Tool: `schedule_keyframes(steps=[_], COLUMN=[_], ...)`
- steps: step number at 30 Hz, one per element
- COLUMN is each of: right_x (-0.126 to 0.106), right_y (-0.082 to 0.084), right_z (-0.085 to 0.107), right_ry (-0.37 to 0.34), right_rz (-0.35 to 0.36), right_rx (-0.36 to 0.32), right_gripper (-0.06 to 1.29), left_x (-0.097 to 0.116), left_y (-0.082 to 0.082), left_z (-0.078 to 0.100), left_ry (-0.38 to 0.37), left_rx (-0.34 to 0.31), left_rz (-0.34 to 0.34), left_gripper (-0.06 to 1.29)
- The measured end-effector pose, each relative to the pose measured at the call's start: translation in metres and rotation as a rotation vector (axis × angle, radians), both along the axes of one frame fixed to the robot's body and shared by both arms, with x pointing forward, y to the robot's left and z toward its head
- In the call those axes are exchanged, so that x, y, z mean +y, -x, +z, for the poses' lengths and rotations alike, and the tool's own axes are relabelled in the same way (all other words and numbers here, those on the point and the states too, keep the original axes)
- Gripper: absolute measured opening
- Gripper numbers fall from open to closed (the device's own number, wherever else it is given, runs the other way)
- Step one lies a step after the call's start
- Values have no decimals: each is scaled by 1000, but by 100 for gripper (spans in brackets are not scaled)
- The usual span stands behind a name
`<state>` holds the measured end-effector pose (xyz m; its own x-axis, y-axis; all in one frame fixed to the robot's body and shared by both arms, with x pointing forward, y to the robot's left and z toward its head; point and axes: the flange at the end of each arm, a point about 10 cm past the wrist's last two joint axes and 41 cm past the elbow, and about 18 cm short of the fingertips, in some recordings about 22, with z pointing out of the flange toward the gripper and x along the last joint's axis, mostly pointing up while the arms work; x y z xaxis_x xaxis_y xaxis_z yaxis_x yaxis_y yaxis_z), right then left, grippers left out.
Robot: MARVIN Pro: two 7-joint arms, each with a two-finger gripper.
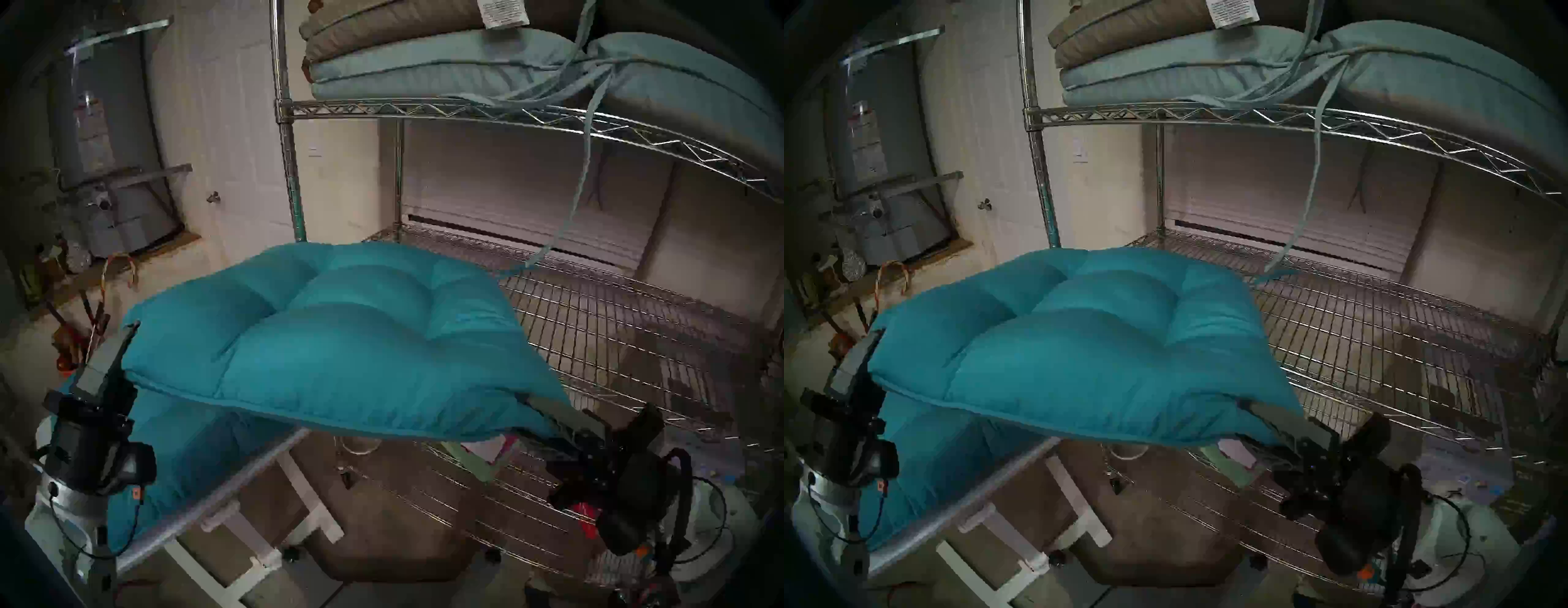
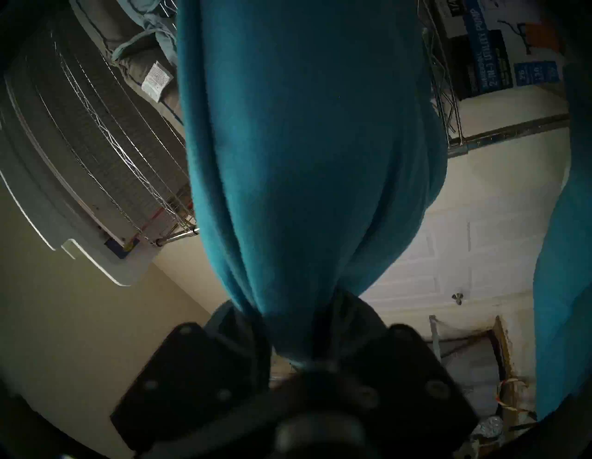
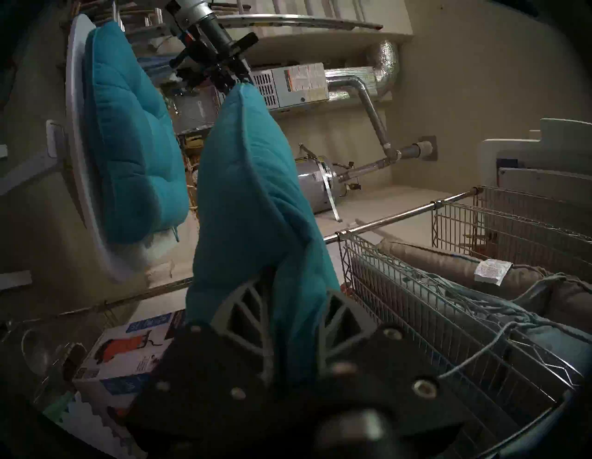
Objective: Take cushion off the shelf
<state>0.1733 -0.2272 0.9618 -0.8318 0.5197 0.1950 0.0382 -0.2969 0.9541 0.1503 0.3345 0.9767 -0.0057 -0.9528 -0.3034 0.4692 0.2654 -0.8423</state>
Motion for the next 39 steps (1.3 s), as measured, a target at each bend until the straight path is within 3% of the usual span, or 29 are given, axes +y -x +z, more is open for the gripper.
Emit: schedule_keyframes(steps=[11,23,39], right_x=[14,37,69], right_y=[-3,-6,-14], right_z=[0,-1,1], right_ry=[-15,-45,-85], right_rz=[52,113,159], right_rx=[-3,1,-5], right_gripper=[17,17,17], left_x=[17,35,46], left_y=[30,74,122], left_z=[10,28,48], left_ry=[-34,-75,-95], left_rx=[-33,-74,-98], left_rz=[35,88,136], left_gripper=[24,24,22])
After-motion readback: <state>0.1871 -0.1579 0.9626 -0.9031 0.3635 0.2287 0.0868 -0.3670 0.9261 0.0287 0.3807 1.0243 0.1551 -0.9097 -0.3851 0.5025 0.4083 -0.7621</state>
